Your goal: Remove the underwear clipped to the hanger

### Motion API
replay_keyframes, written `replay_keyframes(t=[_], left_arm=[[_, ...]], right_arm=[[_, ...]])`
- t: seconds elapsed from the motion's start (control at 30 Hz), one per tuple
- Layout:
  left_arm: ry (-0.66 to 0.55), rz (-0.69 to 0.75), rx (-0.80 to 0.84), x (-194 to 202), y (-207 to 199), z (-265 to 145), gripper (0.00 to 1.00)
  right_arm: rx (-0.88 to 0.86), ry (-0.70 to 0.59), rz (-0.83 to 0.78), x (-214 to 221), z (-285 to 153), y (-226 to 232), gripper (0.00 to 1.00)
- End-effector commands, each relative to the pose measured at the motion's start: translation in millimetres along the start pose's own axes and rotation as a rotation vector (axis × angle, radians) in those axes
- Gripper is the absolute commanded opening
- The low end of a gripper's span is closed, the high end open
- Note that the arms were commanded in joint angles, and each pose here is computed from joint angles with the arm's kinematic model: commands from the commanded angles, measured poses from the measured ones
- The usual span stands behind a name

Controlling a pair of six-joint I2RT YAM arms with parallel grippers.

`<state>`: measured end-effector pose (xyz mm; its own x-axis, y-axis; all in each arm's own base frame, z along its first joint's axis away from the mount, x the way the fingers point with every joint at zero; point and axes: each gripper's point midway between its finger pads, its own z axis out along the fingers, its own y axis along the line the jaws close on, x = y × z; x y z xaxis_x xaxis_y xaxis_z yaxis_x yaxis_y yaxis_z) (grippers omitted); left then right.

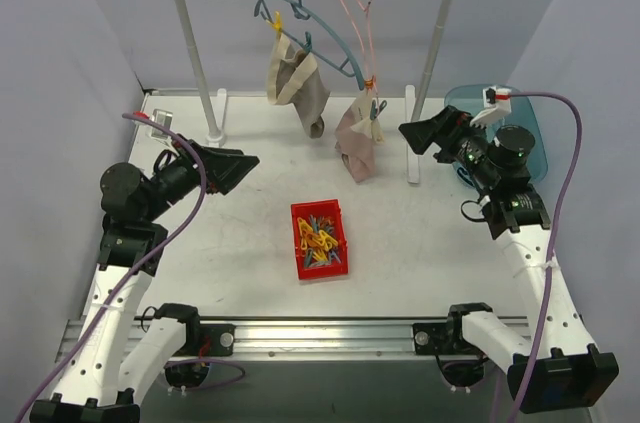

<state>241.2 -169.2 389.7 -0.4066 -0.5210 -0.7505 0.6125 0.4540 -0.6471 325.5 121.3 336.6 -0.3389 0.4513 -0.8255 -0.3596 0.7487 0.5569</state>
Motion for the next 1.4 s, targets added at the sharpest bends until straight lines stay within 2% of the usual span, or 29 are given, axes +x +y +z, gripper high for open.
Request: replay_keyframes(t=[0.0,0.2,0.23,0.27,0.33,0.5,0.67,0.7,0.8,1.13,1.37], left_arm=[[-0.01,0.098,0.067,-8.4,-20.1,-5.8,0.93],[0.037,0.103,0.052,2.4,-12.7,-7.4,0.94],[0.059,0.091,0.012,8.8,-3.7,-9.3,0.93],[0.044,0.107,-0.01,5.4,-4.0,-12.0,0.93],[0.056,0.124,-0.08,9.8,7.3,-18.1,0.93],[0.041,0.179,-0.178,1.5,12.4,-29.2,0.94],[0.056,0.188,-0.324,5.3,33.3,-43.8,0.94],[0.062,0.186,-0.324,8.7,34.5,-45.1,0.94],[0.075,0.18,-0.324,15.2,35.8,-48.2,0.93],[0.102,0.186,-0.337,23.2,39.4,-53.3,0.93],[0.096,0.185,-0.338,24.9,38.8,-56.0,0.93]], right_arm=[[-0.001,-0.029,-0.077,-20.9,7.0,6.9,1.0],[0.134,-0.022,-0.196,-32.4,41.7,-12.5,1.0],[0.295,-0.013,-0.252,-32.3,48.8,-42.1,1.0],[0.312,-0.016,-0.294,-41.2,53.2,-30.3,1.0],[0.421,-0.02,-0.348,-47.1,63.2,-47.3,0.99],[0.375,-0.059,-0.439,-79.7,96.3,-29.9,0.96],[0.322,-0.039,-0.514,-85.7,133.1,-19.5,0.95],[0.31,-0.051,-0.527,-92.7,137.6,-15.0,0.95],[0.247,0.023,-0.531,-75.0,163.7,-16.0,0.94],[0.117,0.07,-0.528,-61.0,195.1,-3.0,0.92],[0.183,0.059,-0.521,-63.7,197.9,-11.9,0.87]])
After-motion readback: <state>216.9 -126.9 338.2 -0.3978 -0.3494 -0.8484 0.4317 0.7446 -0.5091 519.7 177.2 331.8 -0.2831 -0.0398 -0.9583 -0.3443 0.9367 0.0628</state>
